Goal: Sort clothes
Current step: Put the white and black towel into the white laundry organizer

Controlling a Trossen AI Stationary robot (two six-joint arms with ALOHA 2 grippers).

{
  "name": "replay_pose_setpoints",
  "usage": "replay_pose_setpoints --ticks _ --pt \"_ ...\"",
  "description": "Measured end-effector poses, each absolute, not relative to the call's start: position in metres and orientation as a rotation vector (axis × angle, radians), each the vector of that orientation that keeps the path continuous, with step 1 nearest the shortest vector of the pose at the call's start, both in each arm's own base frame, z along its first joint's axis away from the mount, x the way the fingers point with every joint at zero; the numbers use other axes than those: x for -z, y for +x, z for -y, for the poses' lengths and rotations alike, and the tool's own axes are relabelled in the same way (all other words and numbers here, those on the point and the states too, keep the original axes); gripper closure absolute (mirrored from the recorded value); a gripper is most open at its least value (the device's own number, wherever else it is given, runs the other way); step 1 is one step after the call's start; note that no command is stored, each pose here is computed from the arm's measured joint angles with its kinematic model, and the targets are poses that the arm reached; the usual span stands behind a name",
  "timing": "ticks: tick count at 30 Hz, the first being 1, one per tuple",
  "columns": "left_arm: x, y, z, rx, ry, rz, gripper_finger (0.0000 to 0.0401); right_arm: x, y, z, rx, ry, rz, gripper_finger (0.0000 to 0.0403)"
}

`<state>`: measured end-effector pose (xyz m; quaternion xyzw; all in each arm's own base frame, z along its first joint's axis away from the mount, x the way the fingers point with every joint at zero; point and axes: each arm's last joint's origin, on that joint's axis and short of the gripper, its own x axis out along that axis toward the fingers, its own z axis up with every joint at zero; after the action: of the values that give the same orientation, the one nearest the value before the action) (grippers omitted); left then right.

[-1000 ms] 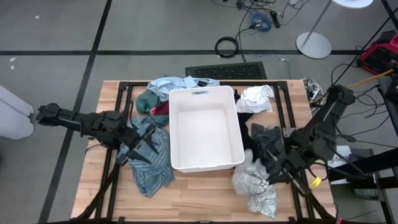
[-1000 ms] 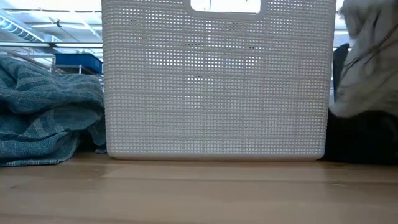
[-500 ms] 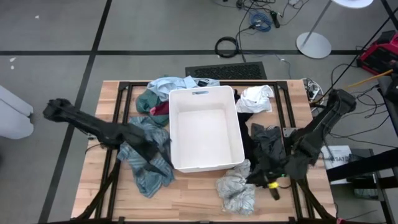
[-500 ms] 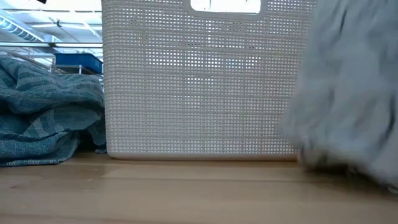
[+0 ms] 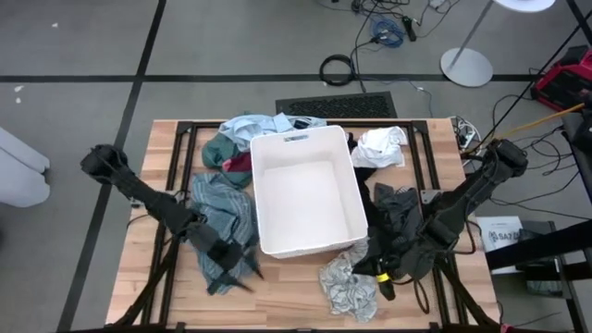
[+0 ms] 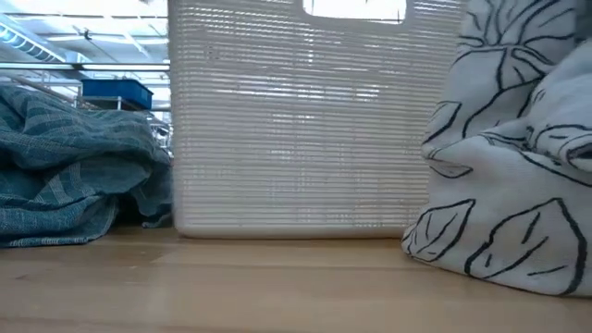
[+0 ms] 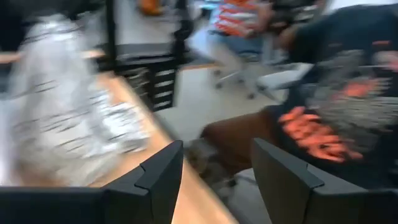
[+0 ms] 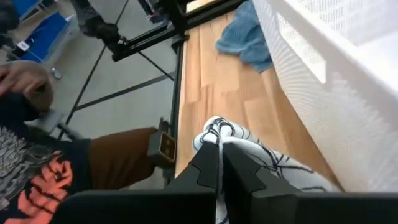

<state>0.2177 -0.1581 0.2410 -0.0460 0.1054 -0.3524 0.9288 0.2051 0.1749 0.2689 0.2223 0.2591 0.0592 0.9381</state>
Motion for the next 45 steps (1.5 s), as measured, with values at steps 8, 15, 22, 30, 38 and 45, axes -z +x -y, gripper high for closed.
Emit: replay_pose_setpoints --ticks 8,15,22,30,38,45 --pt "-0.248 0.202 0.2 0.875 -0.047 0.002 0.0203 -0.269 0.221 -0.16 -0.116 0.402 -0.514 0.0403" --pt "-0.236 0.227 0.219 0.738 -0.029 -0.049 0.0203 -0.267 0.243 -0.148 -0.09 0.377 -0.446 0.0403" --pt "-0.213 0.259 0.211 0.574 -0.086 -0.18 0.0203 -0.27 0.255 -0.14 -0.097 0.363 -0.385 0.0402" --pt "-0.202 0.272 0.191 0.425 -0.088 -0.282 0.0203 -0.277 0.243 -0.155 -0.22 0.381 -0.378 0.0402" --pt "-0.195 0.287 0.164 0.323 -0.03 -0.342 0.0203 -0.278 0.227 -0.176 -0.258 0.388 -0.38 0.0402" --pt "-0.189 0.296 0.142 0.244 -0.043 -0.398 0.0203 -0.278 0.218 -0.187 -0.277 0.4 -0.384 0.0402"
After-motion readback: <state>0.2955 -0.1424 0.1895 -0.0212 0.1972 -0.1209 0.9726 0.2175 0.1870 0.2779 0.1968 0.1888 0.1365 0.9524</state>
